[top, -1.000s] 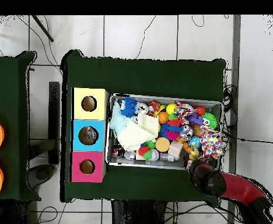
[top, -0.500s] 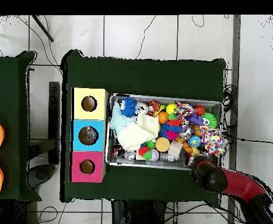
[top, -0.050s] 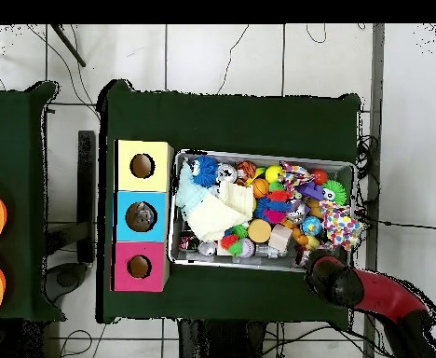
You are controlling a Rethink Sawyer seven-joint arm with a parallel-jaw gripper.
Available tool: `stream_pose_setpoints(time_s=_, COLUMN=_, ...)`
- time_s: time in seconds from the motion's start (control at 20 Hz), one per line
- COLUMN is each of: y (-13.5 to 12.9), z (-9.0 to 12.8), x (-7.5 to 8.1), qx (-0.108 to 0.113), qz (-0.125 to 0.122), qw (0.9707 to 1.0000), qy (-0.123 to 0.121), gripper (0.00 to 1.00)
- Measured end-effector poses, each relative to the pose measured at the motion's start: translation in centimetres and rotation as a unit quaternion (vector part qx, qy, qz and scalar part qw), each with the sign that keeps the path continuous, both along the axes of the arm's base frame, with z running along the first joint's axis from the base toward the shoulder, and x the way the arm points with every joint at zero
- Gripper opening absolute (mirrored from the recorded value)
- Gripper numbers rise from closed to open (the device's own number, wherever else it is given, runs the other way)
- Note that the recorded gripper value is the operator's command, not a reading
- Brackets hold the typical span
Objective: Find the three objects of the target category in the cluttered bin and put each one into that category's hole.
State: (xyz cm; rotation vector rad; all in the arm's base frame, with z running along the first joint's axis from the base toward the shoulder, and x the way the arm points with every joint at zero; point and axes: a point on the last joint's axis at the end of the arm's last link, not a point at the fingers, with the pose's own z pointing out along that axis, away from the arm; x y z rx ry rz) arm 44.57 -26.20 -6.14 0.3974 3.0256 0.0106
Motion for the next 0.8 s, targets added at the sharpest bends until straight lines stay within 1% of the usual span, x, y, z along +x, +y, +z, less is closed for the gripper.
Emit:
stream_pose_setpoints(time_s=0.05, y=-0.15, z=0.01, x=-0.02, qx=-0.001, qz=-0.001, qw=1.0, qy=0.0, gripper=0.0)
stream_pose_setpoints(time_s=0.8, y=-0.44, z=0.03, x=-0.03, qx=-0.002, qz=-0.002, qw=1.0, qy=-0.002, gripper=0.0)
